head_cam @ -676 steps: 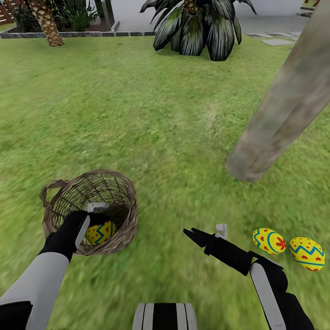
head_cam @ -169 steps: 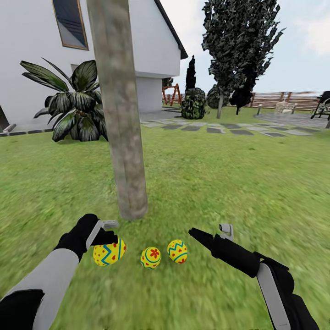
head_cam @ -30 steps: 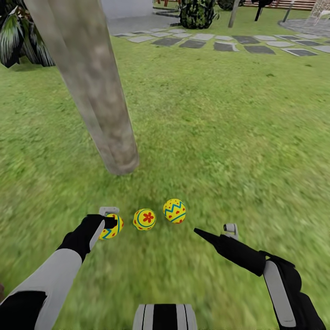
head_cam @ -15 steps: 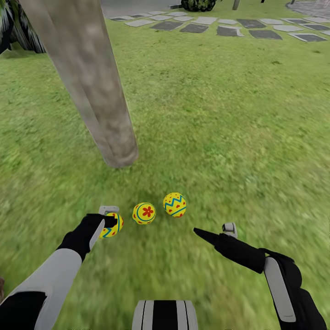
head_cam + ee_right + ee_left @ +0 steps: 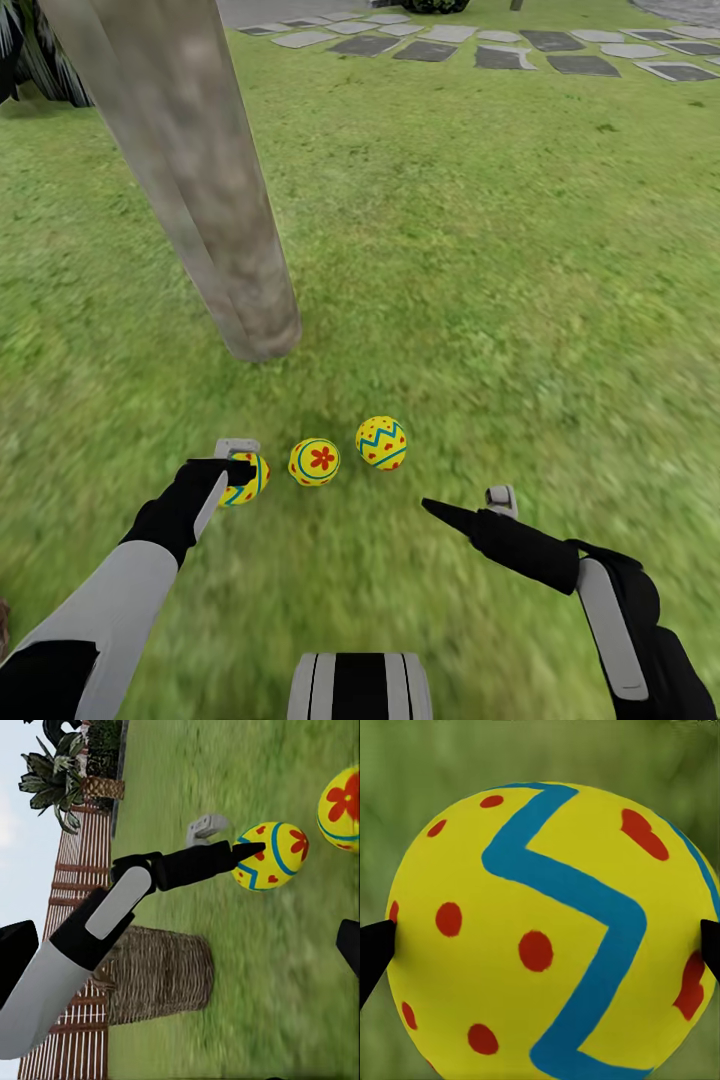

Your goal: Take the three Easter eggs out of the wicker basket on the lawn in the garden, then place them on the lawn next to a single tree (choose any tree) so that all three eggs are next to the same tree and none are left in the basket.

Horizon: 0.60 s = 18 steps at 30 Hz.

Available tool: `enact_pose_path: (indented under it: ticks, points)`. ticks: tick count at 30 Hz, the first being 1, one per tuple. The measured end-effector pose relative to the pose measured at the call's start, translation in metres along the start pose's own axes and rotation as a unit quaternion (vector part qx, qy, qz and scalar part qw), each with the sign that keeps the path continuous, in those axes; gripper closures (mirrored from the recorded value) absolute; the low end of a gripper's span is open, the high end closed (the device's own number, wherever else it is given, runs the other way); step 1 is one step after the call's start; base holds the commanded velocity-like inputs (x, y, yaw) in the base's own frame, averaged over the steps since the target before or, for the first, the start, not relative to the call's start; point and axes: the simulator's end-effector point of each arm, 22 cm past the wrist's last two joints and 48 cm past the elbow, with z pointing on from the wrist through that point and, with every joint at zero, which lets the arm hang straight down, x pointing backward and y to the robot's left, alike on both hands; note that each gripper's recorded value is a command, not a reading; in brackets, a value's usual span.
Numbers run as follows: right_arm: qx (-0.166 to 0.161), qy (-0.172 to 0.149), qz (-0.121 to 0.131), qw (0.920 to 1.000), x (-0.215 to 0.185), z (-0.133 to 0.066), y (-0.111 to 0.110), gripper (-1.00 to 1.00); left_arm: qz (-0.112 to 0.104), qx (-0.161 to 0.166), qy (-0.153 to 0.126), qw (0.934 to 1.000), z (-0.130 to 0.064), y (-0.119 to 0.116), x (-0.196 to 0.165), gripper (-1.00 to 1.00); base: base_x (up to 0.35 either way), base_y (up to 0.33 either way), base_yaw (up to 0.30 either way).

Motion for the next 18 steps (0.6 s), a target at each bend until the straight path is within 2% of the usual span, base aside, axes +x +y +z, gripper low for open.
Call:
enact_pose_path:
  ticks: [2, 5, 8, 10, 18]
  points:
    - [0.008, 0.005, -0.003, 0.9999, 0.001, -0.001, -0.004, -1.00, 0.000, 0.000, -0.001, 1.0000, 0.000, 0.000, -0.001, 1.00, 0.000, 0.000, 0.000]
    - [0.008, 0.037, -0.010, 0.9992, 0.016, 0.007, -0.002, -1.00, -0.001, 0.000, -0.011, 0.9999, -0.003, 0.000, -0.009, 1.00, 0.000, 0.000, 0.000]
    - [-0.012, 0.083, -0.020, 0.9963, 0.039, 0.026, 0.012, -1.00, -0.001, 0.001, -0.016, 0.9999, -0.005, 0.000, -0.013, 1.00, 0.000, 0.000, 0.000]
    - [-0.022, 0.102, -0.027, 0.9942, 0.048, 0.035, 0.020, -1.00, -0.001, 0.001, -0.016, 0.9999, -0.005, 0.000, -0.014, 1.00, 0.000, 0.000, 0.000]
    - [-0.029, 0.116, -0.033, 0.9923, 0.055, 0.040, 0.025, -1.00, -0.001, 0.001, -0.017, 0.9999, -0.005, 0.000, -0.014, 1.00, 0.000, 0.000, 0.000]
